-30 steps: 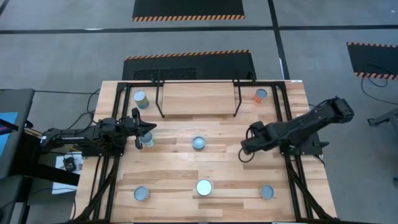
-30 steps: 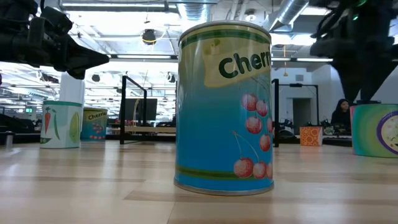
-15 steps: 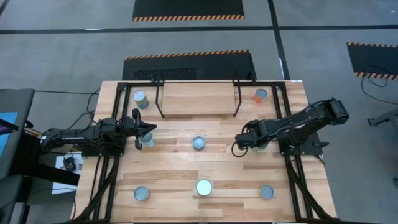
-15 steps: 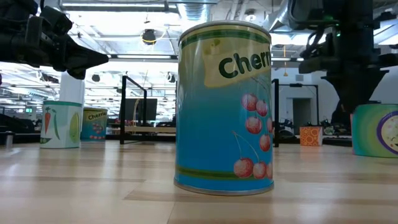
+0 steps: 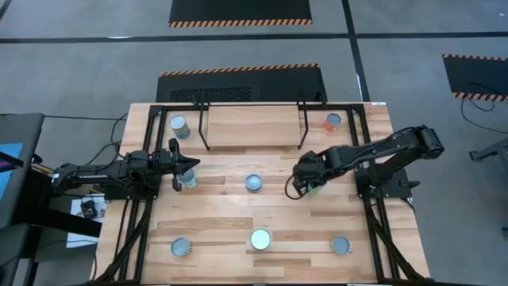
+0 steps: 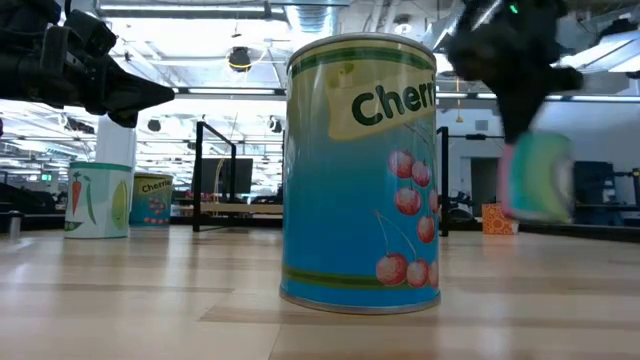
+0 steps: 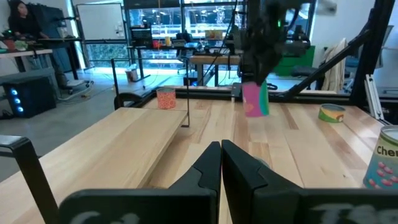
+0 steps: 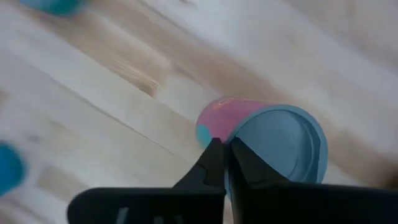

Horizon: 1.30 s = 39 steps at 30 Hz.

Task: Pick and place cans onto a shelf
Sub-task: Put the canned mixed fruits on the shelf

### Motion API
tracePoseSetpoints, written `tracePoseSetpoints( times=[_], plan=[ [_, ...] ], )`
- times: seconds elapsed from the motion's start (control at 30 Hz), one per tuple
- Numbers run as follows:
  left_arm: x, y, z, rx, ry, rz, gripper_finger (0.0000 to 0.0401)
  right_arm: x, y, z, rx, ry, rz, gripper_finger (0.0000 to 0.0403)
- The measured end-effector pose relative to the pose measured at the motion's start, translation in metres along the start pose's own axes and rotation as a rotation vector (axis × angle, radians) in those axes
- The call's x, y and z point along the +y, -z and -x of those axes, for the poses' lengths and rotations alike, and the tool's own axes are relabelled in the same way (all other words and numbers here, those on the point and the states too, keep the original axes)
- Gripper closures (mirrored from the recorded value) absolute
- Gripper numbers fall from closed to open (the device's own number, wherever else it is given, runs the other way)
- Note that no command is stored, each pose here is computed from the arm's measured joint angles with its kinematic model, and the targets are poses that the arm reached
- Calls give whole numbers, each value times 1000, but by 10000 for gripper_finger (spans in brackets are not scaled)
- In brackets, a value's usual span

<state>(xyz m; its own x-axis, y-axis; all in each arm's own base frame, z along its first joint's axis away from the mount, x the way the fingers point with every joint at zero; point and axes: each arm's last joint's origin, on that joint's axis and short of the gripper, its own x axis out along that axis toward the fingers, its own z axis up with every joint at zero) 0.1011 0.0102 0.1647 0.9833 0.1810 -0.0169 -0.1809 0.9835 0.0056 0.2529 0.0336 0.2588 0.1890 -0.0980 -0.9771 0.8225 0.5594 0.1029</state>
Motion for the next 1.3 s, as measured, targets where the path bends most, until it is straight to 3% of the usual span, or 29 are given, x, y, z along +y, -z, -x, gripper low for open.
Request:
tracePoseSetpoints(
  times=[0.3, 0.5, 0.67, 0.77, 0.97, 1.3],
  plan=[
    [0, 0, 0, 0, -3, 0, 397, 48, -73, 62, -276, -244, 386, 373],
    [0, 0, 0, -1, -3, -1, 397, 68, -144, 85, -439, -194, 659, 384],
    [0, 0, 0, -1, -3, -2, 397, 57, -203, 81, -416, -61, 782, 383],
    [0, 0, 0, -1, -2, -2, 397, 39, -231, 68, -347, 13, 820, 384],
    [0, 0, 0, -1, -2, -13, 397, -1, -268, 28, -183, 144, 775, 383],
    [0, 0, 0, -1, -2, -14, 397, -43, -298, -10, -62, 147, 694, 387]
  ],
)
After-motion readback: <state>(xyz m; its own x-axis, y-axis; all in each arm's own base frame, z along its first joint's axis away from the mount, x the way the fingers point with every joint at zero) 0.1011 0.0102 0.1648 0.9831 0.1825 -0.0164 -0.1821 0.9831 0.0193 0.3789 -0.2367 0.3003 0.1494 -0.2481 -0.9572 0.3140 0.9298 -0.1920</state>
